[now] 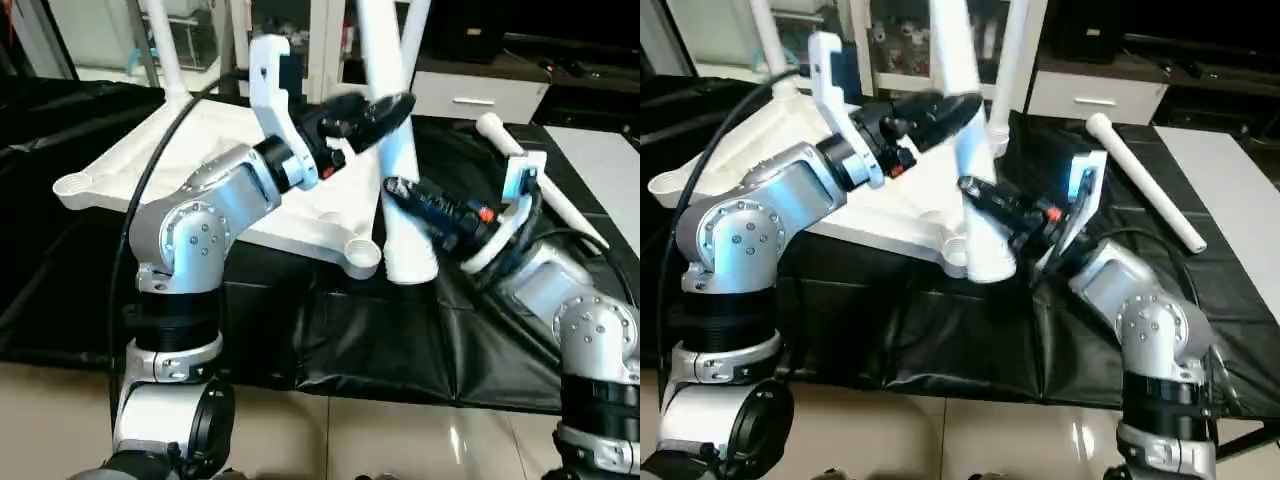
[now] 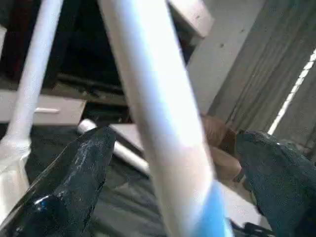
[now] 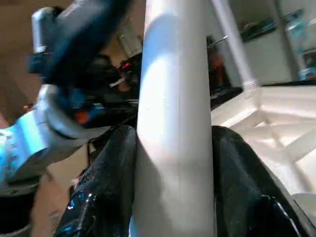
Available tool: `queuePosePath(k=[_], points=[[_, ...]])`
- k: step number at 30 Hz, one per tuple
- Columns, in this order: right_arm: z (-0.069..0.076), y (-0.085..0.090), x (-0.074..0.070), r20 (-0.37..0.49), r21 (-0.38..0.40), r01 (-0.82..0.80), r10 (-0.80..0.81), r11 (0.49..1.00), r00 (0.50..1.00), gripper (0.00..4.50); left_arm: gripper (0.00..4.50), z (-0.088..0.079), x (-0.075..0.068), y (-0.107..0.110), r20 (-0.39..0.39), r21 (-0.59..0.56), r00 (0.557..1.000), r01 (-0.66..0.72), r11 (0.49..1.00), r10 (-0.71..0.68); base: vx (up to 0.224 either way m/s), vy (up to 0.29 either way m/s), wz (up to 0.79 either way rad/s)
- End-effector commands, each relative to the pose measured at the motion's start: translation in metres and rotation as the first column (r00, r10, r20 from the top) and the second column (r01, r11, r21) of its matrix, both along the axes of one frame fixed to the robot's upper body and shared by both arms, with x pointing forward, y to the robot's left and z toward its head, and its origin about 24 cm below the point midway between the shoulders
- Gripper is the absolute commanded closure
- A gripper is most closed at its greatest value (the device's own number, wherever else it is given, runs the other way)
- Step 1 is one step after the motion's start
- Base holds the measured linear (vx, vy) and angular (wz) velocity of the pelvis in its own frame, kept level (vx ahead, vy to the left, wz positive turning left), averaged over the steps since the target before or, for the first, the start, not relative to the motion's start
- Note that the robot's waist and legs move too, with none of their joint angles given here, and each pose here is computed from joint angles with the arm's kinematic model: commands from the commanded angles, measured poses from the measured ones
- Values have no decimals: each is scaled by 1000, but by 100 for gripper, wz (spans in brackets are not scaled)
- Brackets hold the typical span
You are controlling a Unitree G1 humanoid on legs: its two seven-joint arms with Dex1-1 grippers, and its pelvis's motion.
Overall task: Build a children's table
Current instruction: Pick table leg
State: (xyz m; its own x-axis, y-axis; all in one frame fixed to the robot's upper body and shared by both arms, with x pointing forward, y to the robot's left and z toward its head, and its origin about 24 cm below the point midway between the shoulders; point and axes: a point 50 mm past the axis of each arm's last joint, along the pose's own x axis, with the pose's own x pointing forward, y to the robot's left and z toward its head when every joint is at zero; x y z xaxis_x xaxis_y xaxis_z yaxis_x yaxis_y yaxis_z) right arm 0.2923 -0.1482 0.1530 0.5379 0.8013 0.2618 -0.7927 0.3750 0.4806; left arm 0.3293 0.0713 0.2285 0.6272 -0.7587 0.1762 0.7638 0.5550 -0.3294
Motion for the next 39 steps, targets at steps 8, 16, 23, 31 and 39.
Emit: queuePosePath(k=[8,16,23,31,39], points=[[7,5,-12,6,11,-99,99,995,995,268,0,4,1,-1,-71,-104,996,51,993,-58,0,0,0],[3,13,-4,74,-168,30,-18,985,997,268,0,3,5,6,-79,-79,997,7,997,-13,0,0,0],[0,25,19,511,-448,520,-268,727,816,268,0,-11,24,14,-155,-7,965,-214,977,211,0,0,0],[-5,51,17,730,-415,705,-252,575,635,268,0,-16,32,13,-249,-98,928,-308,946,277,0,0,0],[-7,51,20,820,-371,799,-236,473,521,268,39,-4,26,6,-232,-208,956,-228,951,178,0,0,0]])
